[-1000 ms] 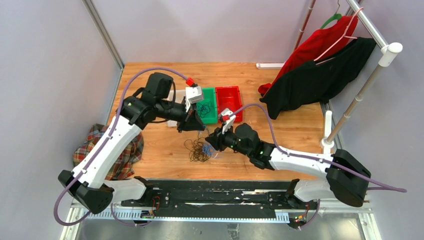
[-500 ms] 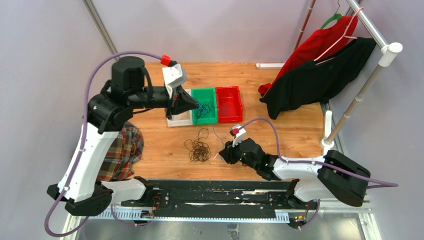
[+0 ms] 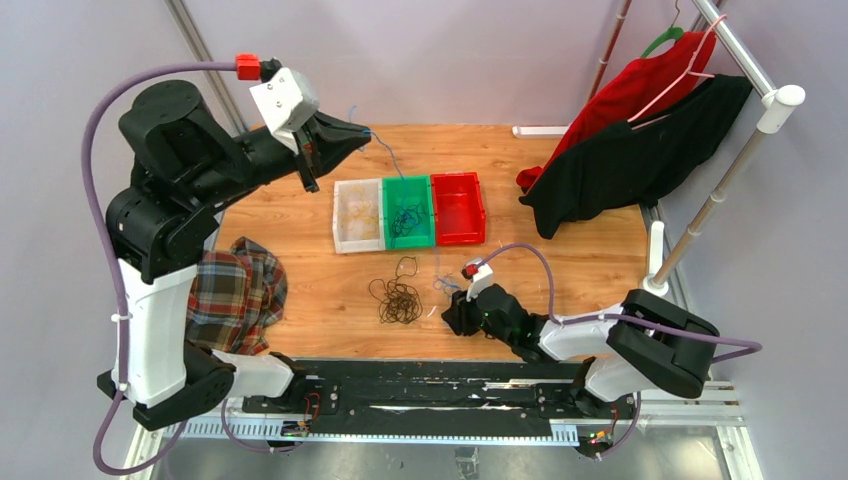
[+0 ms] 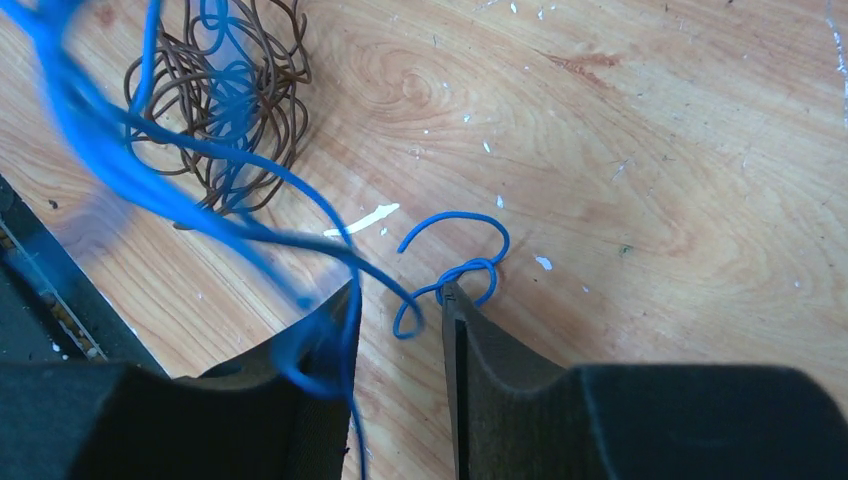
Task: Untangle the cables
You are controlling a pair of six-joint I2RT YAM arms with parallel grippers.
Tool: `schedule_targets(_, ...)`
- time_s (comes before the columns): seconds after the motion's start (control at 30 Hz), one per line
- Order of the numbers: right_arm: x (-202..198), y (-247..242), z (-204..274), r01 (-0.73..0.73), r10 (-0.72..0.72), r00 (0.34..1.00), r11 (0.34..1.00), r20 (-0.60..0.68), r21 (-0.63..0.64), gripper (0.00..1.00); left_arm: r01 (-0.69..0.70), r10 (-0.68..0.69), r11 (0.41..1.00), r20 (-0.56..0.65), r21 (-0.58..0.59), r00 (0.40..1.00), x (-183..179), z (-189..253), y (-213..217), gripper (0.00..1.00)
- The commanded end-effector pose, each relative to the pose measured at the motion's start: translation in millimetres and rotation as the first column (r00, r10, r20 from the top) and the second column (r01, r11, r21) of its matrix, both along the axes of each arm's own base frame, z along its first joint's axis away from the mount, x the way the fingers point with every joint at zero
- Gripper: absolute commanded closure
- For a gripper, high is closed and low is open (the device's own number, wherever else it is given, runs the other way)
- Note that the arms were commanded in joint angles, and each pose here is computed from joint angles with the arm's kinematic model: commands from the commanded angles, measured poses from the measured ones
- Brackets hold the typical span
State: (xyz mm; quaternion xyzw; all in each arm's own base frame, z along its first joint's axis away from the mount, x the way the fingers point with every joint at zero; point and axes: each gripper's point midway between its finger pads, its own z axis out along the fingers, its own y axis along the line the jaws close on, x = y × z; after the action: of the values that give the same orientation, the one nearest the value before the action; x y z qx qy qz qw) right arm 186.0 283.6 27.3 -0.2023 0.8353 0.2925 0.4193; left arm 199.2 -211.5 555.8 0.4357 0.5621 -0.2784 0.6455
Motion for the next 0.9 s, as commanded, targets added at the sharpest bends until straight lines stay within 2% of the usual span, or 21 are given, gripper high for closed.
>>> schedule_targets(0.0,-4,1,-5,0.008,-0.008,1.0,1.0,-0.007,0.012,0.63,-0.147,0.159,0.983,0.115,-0.111,0.981,15,41,19,1.0)
schedule_targets(0.2,-8,-4,-13,0.011,-0.011,1.0,1.0,-0.021,0.003,0.6,-0.3,0.365,0.909,0.207,-0.289,0.908,27,87,51,1.0)
schedule_targets(0.43,-13,-10,-19,0.013,-0.013,0.999,1.0,-0.033,-0.002,0.62,-0.381,0.502,0.834,0.263,-0.399,0.823,36,120,74,1.0)
schedule_targets(0.5,-15,-10,-19,0.009,-0.009,0.999,1.0,-0.034,0.008,0.62,-0.379,0.513,0.83,0.293,-0.408,0.807,35,129,77,0.99)
schedule_targets(0.67,-14,-2,2,-0.009,0.009,1.0,0.999,-0.015,0.05,0.62,-0.36,0.434,0.883,0.235,-0.301,0.87,47,88,54,1.0)
schedule_targets(0.87,-1,5,59,-0.008,0.001,0.997,0.996,0.079,0.084,0.62,-0.426,0.443,0.895,0.15,-0.133,0.884,92,-6,35,1.0)
